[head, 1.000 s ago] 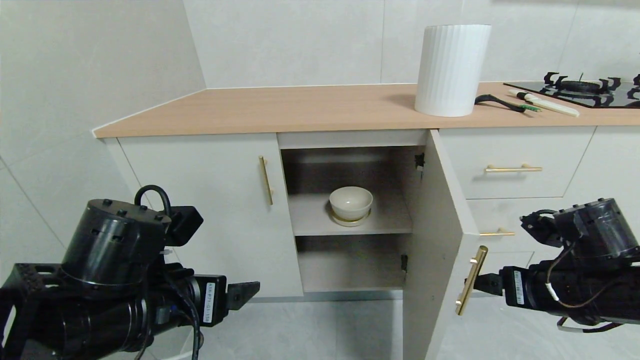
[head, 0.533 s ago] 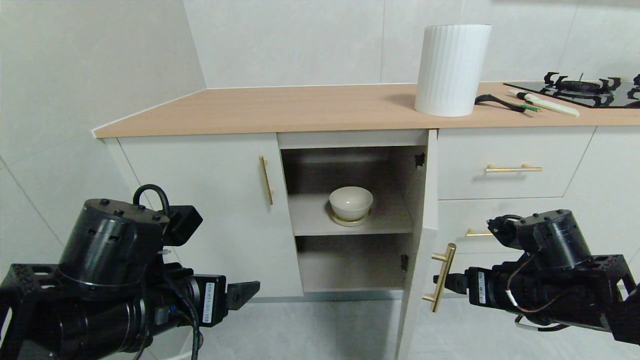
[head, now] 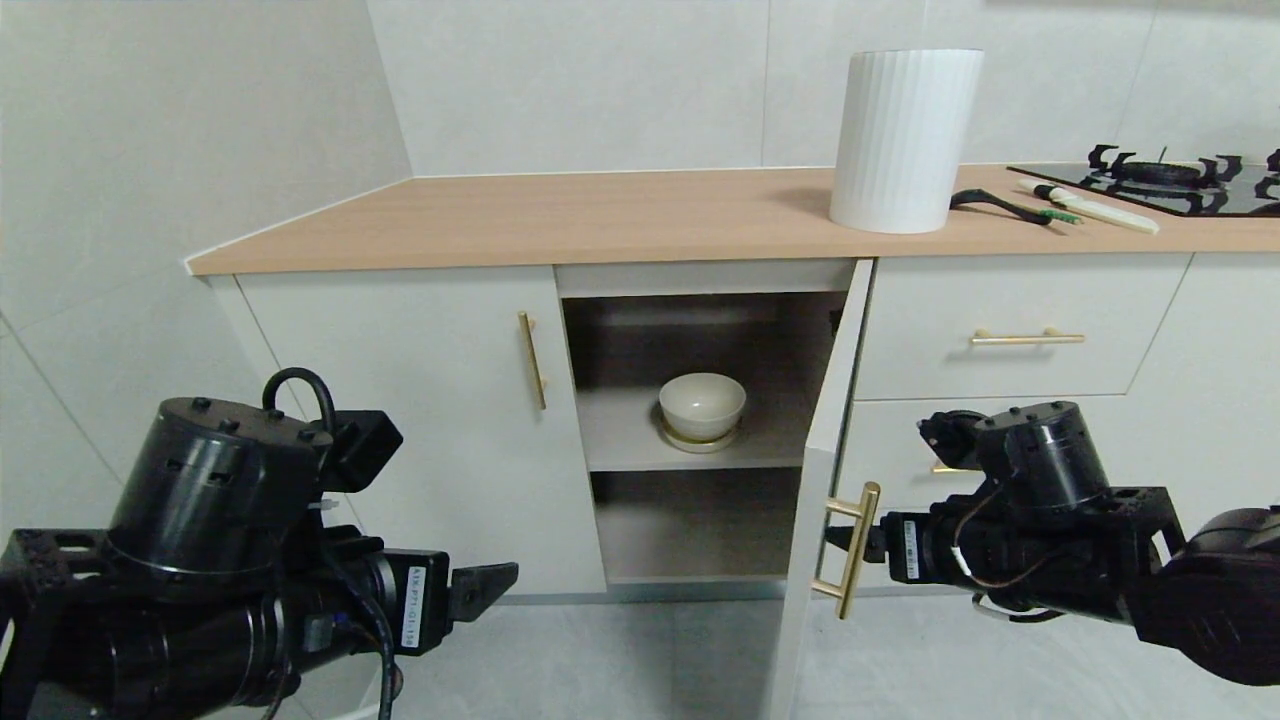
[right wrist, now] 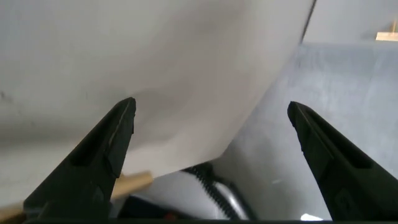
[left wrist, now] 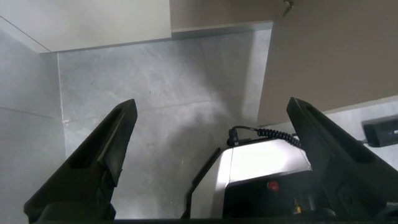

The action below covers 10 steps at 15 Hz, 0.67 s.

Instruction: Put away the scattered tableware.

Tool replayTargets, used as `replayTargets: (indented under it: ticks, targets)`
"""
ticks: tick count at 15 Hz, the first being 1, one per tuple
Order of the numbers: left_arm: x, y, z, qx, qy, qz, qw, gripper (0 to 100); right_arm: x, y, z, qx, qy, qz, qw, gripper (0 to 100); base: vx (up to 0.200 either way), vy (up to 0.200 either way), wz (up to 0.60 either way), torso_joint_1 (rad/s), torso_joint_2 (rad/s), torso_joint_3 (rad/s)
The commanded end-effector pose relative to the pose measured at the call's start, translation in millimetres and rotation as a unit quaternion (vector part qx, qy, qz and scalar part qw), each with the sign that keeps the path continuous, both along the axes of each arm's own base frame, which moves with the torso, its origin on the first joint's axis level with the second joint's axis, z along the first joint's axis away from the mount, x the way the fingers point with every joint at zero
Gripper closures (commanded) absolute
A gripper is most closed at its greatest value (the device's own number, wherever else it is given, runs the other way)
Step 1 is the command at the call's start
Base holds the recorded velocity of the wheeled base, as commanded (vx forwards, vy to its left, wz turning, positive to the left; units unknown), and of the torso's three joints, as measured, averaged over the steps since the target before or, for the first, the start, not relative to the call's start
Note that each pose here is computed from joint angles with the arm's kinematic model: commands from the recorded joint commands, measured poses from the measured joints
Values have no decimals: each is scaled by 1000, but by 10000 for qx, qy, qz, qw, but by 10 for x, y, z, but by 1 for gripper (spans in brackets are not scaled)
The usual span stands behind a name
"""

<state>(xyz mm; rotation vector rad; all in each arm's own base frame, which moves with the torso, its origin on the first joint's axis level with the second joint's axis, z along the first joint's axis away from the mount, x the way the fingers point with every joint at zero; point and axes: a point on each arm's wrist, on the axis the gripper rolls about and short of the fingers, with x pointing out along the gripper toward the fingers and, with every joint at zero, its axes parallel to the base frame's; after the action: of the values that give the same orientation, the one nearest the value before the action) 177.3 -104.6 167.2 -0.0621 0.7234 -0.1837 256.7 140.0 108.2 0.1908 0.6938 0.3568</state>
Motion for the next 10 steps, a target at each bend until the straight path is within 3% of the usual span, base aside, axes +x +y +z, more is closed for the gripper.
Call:
replayTargets:
  ticks: [1, 7, 10]
  targets:
    - [-9, 5, 12, -11, -25, -1, 10000, 0, 139, 77, -55, -98, -25, 79, 9999, 0, 0, 0, 0, 0, 0, 0]
    - [-11, 6, 23, -28, -51, -1, 10000, 0, 350, 191, -151, -153, -150, 127, 9997, 0, 0, 0, 0, 0, 0, 0]
    - [-11, 8, 15, 36, -51, -8, 10000, 0, 423, 230, -220, -83, -286, 107, 9995, 0, 0, 0, 0, 0, 0, 0]
